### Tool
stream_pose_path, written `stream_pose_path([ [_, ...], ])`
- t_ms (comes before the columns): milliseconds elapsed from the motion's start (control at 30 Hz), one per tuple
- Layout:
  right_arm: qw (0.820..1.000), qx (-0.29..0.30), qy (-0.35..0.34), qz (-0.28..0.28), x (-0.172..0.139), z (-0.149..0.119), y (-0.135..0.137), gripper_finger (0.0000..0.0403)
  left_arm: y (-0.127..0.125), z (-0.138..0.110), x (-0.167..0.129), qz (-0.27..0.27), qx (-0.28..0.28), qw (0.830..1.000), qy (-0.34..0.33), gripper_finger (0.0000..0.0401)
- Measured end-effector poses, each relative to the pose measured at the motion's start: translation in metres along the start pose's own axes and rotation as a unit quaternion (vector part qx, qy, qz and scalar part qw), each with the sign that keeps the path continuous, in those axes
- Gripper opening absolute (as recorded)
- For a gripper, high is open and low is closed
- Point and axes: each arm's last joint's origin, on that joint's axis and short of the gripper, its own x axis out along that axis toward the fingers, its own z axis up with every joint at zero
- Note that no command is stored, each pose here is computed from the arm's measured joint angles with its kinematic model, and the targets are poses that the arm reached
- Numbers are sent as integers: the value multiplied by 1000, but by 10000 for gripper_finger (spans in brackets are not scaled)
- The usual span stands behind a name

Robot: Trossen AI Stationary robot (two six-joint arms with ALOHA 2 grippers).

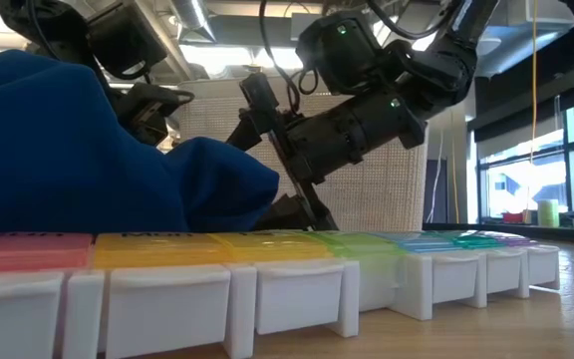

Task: Pick & place medical supplies in basket/bin
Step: Put the white mailer bag into the white container

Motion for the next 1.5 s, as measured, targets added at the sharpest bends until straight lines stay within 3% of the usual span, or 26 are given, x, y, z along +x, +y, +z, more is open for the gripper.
stream_pose_path([
  [300,1000,-16,-4,6,1,3,4,300,-2,1,1,-13,-11,1000,-10,3],
  [733,999,-43,5,19,1,4,6,122,-4,2,2,-23,-6,999,-24,12],
  [1100,997,-64,19,27,1,2,7,122,-8,4,-16,-38,15,999,-31,76],
  [1300,994,-96,34,37,0,-5,10,122,-2,3,-39,-43,13,998,-43,84],
  [1500,984,-165,25,57,-8,-3,26,122,3,3,-62,-56,9,994,-92,83],
])
